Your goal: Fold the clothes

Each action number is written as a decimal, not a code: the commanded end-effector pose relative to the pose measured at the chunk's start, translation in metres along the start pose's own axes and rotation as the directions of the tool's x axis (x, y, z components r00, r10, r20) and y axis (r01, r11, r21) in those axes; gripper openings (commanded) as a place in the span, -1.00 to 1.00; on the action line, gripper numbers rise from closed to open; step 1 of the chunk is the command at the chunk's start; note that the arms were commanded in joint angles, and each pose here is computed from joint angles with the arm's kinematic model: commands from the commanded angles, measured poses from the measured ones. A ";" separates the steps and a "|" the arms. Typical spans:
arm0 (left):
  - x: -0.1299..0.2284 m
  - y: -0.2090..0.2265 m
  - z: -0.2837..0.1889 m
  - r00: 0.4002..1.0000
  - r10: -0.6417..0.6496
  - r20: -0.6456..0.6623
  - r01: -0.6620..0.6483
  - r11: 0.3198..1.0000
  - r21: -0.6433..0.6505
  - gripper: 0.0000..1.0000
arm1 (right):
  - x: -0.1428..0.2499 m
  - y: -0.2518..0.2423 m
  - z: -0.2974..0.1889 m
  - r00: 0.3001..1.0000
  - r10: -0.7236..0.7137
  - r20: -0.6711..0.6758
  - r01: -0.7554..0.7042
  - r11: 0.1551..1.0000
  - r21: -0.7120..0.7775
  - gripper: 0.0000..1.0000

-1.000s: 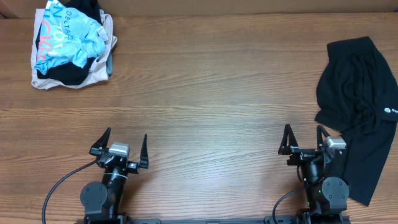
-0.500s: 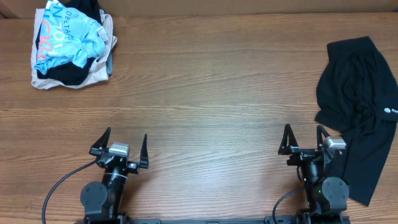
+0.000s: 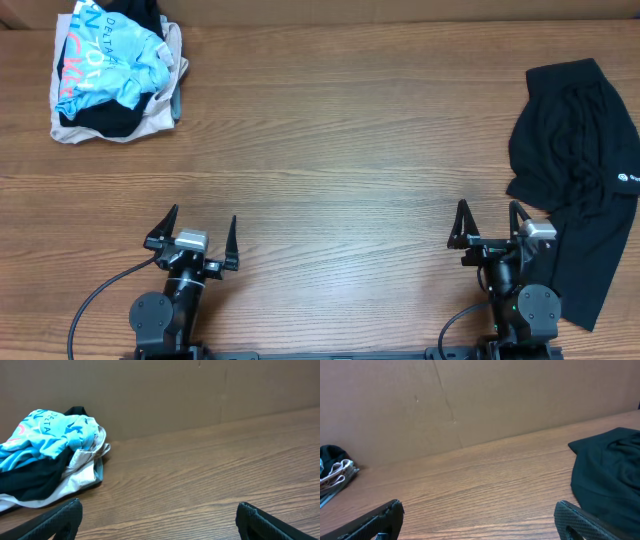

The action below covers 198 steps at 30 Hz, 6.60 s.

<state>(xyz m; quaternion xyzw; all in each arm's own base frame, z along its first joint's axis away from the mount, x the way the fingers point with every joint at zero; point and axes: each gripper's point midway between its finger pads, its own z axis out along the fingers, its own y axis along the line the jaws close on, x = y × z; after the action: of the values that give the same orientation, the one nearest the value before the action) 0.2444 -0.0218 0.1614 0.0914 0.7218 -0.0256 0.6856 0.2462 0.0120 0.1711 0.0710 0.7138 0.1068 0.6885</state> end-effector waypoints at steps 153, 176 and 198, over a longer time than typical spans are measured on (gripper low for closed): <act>-0.053 0.026 0.114 0.686 -0.257 -0.680 0.322 0.946 -0.034 1.00 | 0.109 -0.211 0.109 0.498 0.595 -0.631 0.086 0.690 0.719 0.32; -0.073 0.046 0.136 0.763 -0.283 -0.582 0.289 0.954 -0.085 1.00 | 0.110 -0.032 0.151 0.281 0.375 -0.884 -0.049 0.925 0.377 -0.92; -0.065 0.109 0.123 0.767 -0.325 -0.553 0.199 0.940 -0.277 1.00 | 0.077 0.297 0.085 0.233 -0.201 -0.951 -0.237 0.937 -0.256 0.03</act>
<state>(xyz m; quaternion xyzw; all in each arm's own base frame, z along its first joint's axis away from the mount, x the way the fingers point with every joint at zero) 0.3834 0.0574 0.2172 -0.0814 0.9081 -0.0233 0.4100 0.2873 0.3339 0.1308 -0.1476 0.9543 0.2541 0.0550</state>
